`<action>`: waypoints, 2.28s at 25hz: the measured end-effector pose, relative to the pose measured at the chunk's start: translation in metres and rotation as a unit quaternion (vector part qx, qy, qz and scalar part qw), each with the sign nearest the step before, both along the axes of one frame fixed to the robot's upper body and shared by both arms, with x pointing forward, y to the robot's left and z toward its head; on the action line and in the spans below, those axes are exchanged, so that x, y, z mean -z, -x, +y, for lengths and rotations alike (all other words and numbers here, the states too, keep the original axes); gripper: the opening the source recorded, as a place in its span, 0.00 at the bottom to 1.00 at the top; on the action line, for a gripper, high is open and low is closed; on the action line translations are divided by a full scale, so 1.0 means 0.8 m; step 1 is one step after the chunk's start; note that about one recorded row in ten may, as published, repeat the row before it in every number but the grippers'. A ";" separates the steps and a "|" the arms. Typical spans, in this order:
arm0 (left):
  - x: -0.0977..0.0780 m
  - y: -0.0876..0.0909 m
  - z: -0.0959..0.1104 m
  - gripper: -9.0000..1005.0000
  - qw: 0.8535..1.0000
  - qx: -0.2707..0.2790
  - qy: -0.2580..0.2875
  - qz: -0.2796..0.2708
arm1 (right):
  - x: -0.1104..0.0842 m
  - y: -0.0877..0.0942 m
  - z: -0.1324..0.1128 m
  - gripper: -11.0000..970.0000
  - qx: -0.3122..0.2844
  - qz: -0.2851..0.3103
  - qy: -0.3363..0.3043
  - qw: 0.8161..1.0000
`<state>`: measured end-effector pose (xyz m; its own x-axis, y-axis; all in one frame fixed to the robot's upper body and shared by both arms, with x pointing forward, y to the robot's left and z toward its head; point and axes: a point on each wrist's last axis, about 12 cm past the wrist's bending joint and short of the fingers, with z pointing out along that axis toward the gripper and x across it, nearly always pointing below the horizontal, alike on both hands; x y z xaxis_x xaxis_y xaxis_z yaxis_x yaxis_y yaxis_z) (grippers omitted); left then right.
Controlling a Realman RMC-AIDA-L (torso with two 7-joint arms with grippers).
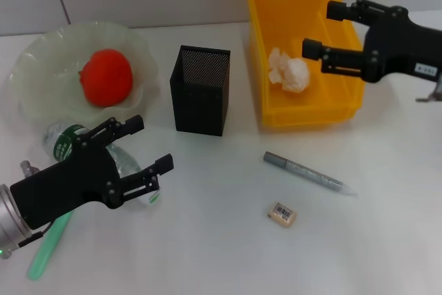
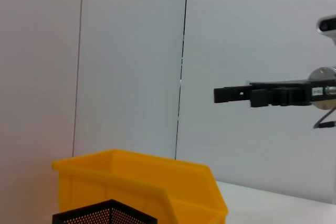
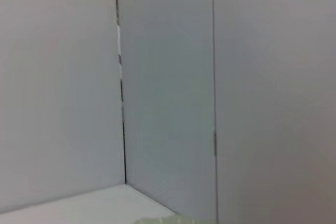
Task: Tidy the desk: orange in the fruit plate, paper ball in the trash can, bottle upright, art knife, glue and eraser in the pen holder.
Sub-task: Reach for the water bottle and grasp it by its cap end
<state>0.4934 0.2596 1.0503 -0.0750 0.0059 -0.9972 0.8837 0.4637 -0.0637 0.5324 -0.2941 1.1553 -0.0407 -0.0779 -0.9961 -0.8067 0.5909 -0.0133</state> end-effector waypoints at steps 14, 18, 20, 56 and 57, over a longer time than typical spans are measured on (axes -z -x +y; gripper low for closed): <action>0.000 -0.009 -0.005 0.77 1.000 -0.004 -0.008 0.000 | 0.070 0.055 -0.052 0.85 0.098 -0.106 -0.104 0.984; 0.001 -0.010 -0.006 0.77 1.000 -0.006 -0.010 0.001 | 0.093 0.072 -0.053 0.85 0.116 -0.107 -0.096 0.983; 0.001 -0.010 -0.006 0.77 1.000 -0.005 -0.010 0.001 | 0.097 0.078 -0.053 0.85 0.119 -0.108 -0.095 0.982; -0.157 -0.052 -0.079 0.77 0.896 0.168 -0.407 -0.059 | 0.132 0.105 -0.059 0.84 0.153 0.012 -0.184 0.971; -0.157 -0.052 -0.079 0.77 0.896 0.168 -0.407 -0.059 | 0.132 0.105 -0.059 0.84 0.152 0.013 -0.185 0.971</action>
<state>0.5352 0.1962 1.1763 0.1730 0.7377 -0.6526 0.9603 0.0208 0.2781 0.4486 -0.3410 1.0494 -0.0305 0.3047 -0.9520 -0.5909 0.7627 0.2631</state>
